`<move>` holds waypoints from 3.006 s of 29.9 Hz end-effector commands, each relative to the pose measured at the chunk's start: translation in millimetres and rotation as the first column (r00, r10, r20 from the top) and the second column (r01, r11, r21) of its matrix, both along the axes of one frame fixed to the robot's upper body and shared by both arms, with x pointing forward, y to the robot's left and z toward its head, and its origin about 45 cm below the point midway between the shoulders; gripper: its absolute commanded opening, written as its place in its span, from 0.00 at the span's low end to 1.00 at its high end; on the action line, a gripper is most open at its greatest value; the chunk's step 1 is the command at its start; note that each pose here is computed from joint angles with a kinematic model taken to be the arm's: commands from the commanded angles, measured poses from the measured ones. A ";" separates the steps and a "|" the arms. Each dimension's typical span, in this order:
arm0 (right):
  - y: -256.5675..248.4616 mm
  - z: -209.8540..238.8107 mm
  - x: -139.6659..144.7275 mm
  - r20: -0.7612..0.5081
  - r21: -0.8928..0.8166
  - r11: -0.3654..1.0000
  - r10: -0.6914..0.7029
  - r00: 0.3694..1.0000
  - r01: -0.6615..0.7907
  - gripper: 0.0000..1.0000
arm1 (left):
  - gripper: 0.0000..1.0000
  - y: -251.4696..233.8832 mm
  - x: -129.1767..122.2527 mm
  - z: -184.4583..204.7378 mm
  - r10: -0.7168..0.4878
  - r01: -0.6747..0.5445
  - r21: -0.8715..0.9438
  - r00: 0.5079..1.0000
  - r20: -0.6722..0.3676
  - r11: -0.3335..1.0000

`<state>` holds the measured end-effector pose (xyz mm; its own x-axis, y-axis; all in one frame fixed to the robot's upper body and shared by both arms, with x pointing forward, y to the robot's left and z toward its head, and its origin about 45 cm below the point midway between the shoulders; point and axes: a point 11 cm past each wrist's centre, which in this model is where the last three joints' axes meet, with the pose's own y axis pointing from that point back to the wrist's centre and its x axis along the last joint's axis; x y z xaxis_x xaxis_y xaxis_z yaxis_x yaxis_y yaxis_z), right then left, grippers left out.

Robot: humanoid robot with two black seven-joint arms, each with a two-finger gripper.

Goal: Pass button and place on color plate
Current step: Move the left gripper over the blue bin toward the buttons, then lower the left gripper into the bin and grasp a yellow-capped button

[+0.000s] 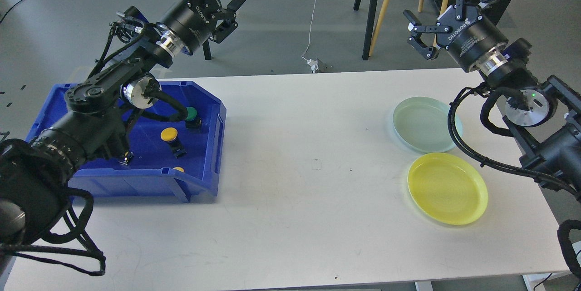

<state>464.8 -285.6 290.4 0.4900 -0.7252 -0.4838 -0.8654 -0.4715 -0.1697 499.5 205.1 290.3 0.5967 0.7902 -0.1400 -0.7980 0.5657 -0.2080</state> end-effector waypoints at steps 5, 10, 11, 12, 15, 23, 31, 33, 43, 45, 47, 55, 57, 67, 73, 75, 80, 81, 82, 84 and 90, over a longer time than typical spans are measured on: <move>8.0 -7.8 4.4 -0.021 0.002 1.000 0.001 1.000 -0.001 1.00 | 1.00 57.4 8.2 10.7 0.125 -0.125 0.008 0.992 0.010 0.992; 2.7 -14.1 4.1 -0.036 -0.002 1.000 -0.014 0.999 0.014 1.00 | 1.00 92.6 5.6 2.5 0.223 -0.227 -0.112 0.974 -0.043 0.967; 2.3 -15.6 3.5 -0.039 -0.002 1.000 -0.015 0.999 0.015 1.00 | 1.00 93.7 4.3 -0.1 0.231 -0.238 -0.156 0.971 -0.058 0.959; 1.8 -16.7 3.7 -0.042 -0.002 1.000 -0.018 0.999 0.018 1.00 | 1.00 97.9 2.1 -3.5 0.247 -0.259 -0.220 0.966 -0.079 0.940; 5.4 -19.8 4.6 -0.048 0.009 1.000 -0.018 0.999 0.019 1.00 | 1.00 103.0 0.7 5.3 0.261 -0.273 -0.331 0.962 -0.080 0.903; 14.3 -27.9 1.9 -0.063 0.038 0.999 -0.008 0.998 0.010 1.00 | 1.00 116.1 -26.5 108.7 0.066 -0.080 0.054 0.971 0.229 0.995; 12.4 -27.7 1.8 -0.063 0.034 0.999 -0.010 0.998 0.012 1.00 | 0.99 85.2 -69.6 94.4 -0.447 0.124 0.949 0.894 0.020 0.291; 11.6 -30.4 0.7 -0.069 0.031 0.999 -0.011 0.998 0.013 1.00 | 0.99 91.5 -75.6 65.8 -0.497 0.163 0.986 0.855 -0.150 -0.017; 1.4 -43.1 -5.4 -0.096 0.020 0.999 -0.029 0.995 0.031 1.00 | 0.98 125.7 -78.5 -58.1 -0.398 0.292 0.790 0.739 -0.544 -0.538; -1.5 -43.3 -5.4 -0.096 0.014 0.999 -0.034 0.995 0.035 1.00 | 0.98 128.5 -77.9 -69.6 -0.382 0.306 0.781 0.739 -0.556 -0.545; -1.5 -43.3 -5.4 -0.096 0.014 0.999 -0.034 0.995 0.035 1.00 | 0.98 136.7 -79.2 -81.2 -0.356 0.327 0.770 0.742 -0.568 -0.548; -0.6 -45.5 -6.0 -0.101 0.010 0.999 -0.032 0.994 0.033 1.00 | 0.98 135.6 -70.7 -94.2 -0.339 0.329 0.800 0.776 -0.532 -0.502; -0.4 -45.8 -6.1 -0.102 0.010 0.999 -0.031 0.994 0.032 1.00 | 0.98 134.5 -70.5 -94.9 -0.341 0.328 0.803 0.777 -0.529 -0.498; -3.8 -54.6 -10.4 -0.120 0.009 0.999 -0.038 0.992 0.039 1.00 | 0.98 125.5 -74.1 -120.8 -0.341 0.356 0.822 0.781 -0.523 -0.445; -3.9 -55.4 -10.7 -0.122 0.008 0.999 -0.038 0.992 0.039 1.00 | 0.94 128.6 -73.1 -133.8 -0.313 0.364 0.813 0.789 -0.528 -0.454; -4.4 -56.7 -11.4 -0.124 0.008 0.999 -0.039 0.991 0.041 1.00 | 0.92 129.0 -70.5 -135.3 -0.306 0.356 0.814 0.796 -0.522 -0.459; -5.7 -61.6 -13.8 -0.134 0.008 0.999 -0.042 0.990 0.043 1.00 | 0.79 131.3 -72.6 -143.1 -0.298 0.360 0.811 0.798 -0.524 -0.462; -6.1 -63.0 -14.5 -0.137 0.008 0.999 -0.043 0.990 0.044 1.00 | 0.74 131.4 -72.9 -143.7 -0.299 0.358 0.811 0.798 -0.523 -0.463; -6.3 -63.7 -14.9 -0.139 0.008 0.999 -0.043 0.989 0.045 1.00 | 0.69 131.7 -72.4 -143.4 -0.300 0.355 0.812 0.800 -0.520 -0.463; -6.7 -65.1 -15.6 -0.142 0.008 0.999 -0.044 0.989 0.045 1.00 | 0.63 130.8 -71.8 -143.4 -0.305 0.347 0.815 0.802 -0.514 -0.464; -6.9 -68.8 -17.4 -0.149 0.009 0.999 -0.045 0.988 0.047 1.00 | 0.27 133.2 -70.3 -141.5 -0.302 0.340 0.817 0.807 -0.508 -0.466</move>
<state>448.5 -292.5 223.9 0.3811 -0.7393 -0.5551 -0.9017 -0.4300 -0.0464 428.2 336.6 147.4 0.8191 -0.4330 0.3763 -0.3449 0.1525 0.9262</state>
